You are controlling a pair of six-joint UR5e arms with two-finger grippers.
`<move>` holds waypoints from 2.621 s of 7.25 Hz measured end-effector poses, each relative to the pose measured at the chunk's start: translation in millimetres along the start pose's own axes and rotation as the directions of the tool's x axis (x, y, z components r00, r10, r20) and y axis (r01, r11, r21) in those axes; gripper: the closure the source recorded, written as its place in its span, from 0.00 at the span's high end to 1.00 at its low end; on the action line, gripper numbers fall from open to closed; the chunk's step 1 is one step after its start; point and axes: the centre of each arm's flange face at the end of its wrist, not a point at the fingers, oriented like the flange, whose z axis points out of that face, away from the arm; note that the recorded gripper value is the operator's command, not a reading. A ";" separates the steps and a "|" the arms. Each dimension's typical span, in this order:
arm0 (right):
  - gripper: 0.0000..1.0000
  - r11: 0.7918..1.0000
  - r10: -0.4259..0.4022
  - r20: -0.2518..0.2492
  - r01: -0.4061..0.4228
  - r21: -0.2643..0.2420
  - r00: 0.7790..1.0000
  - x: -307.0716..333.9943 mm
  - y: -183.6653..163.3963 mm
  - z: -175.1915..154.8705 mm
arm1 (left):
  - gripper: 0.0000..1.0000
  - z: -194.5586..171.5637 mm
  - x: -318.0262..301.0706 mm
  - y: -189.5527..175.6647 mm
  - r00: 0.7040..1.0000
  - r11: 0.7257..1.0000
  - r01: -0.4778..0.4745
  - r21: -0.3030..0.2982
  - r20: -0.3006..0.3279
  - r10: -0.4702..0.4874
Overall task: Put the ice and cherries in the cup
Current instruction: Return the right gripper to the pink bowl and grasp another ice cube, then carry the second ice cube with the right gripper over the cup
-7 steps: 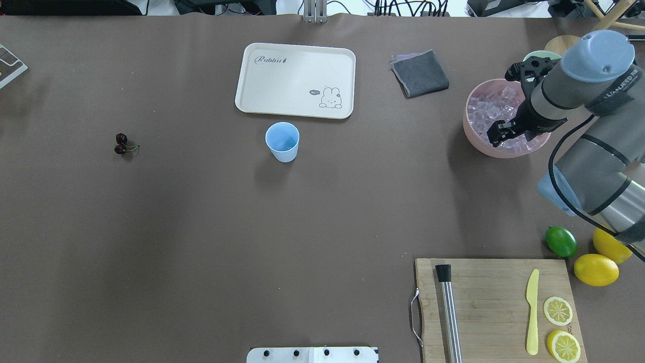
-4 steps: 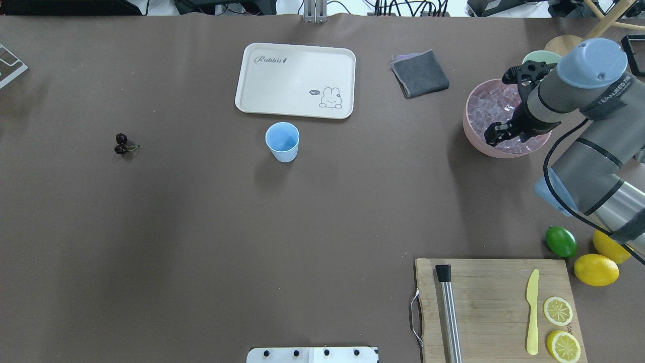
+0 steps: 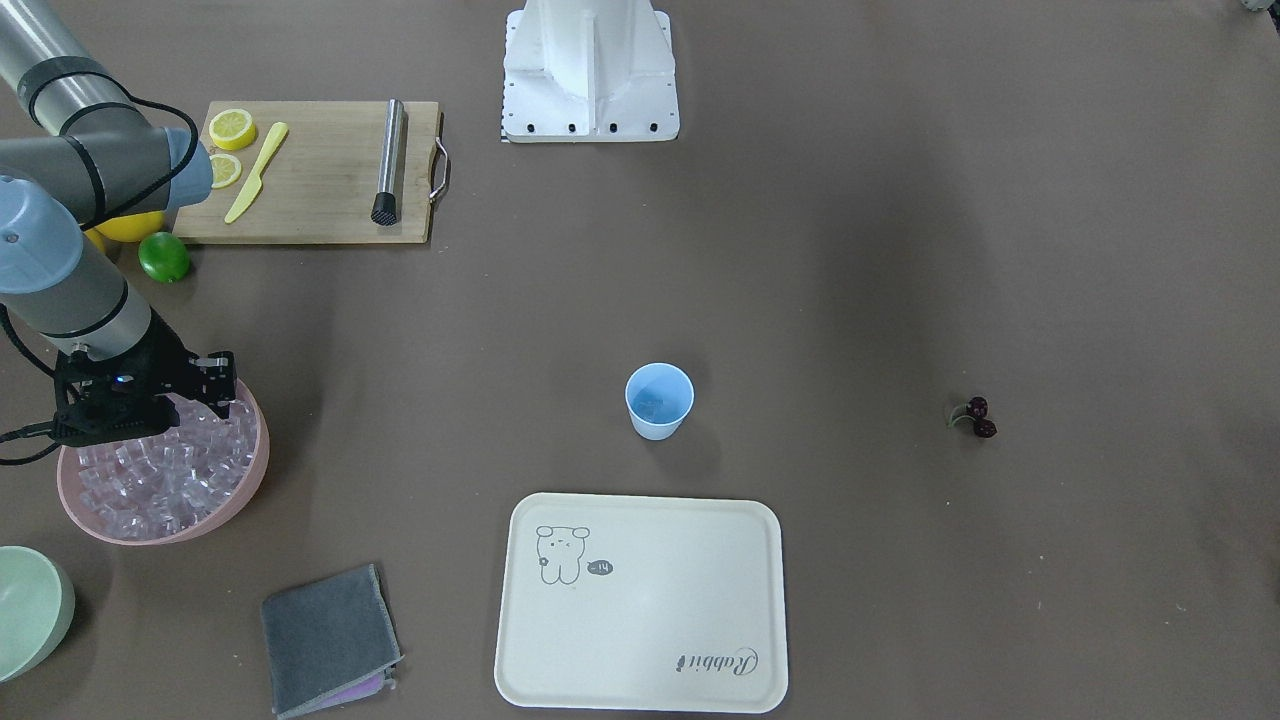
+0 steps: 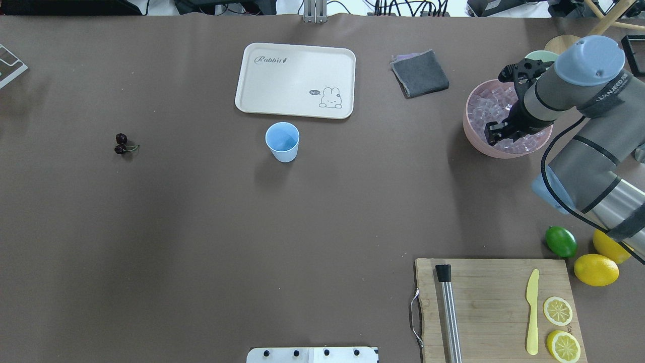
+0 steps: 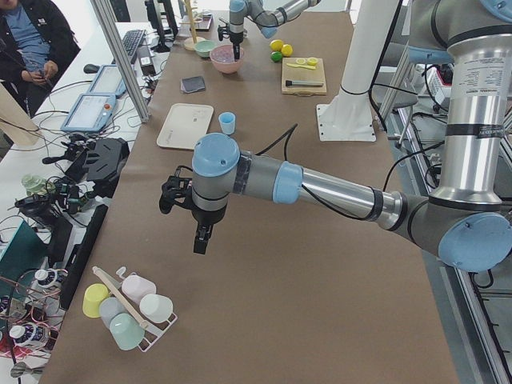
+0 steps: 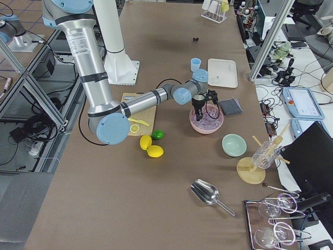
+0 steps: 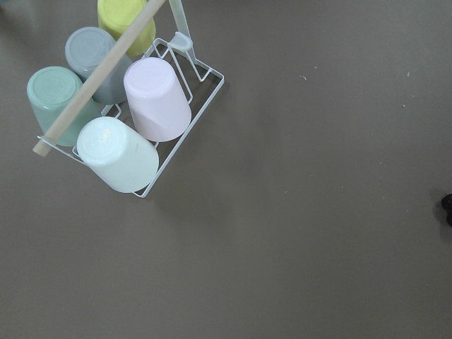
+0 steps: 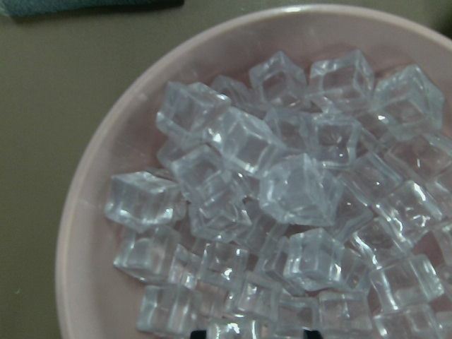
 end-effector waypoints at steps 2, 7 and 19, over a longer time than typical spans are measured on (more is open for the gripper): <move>0.17 0.999 0.028 0.015 -0.028 -0.015 0.999 -23.1 -28.9 -34.2 | 0.98 -0.6 0.7 0.0 1.000 1.000 -0.001 0.001 0.000 0.001; 0.16 0.966 0.250 0.008 -0.249 -0.062 0.968 -291.5 -90.2 -106.1 | 0.98 4.6 -5.2 9.0 1.000 1.000 0.011 -0.010 0.001 -0.011; 0.99 0.957 0.262 0.122 -0.274 0.092 0.957 -473.3 -62.0 -42.6 | 0.98 21.6 -26.4 23.4 0.999 0.998 0.049 -0.041 0.002 -0.049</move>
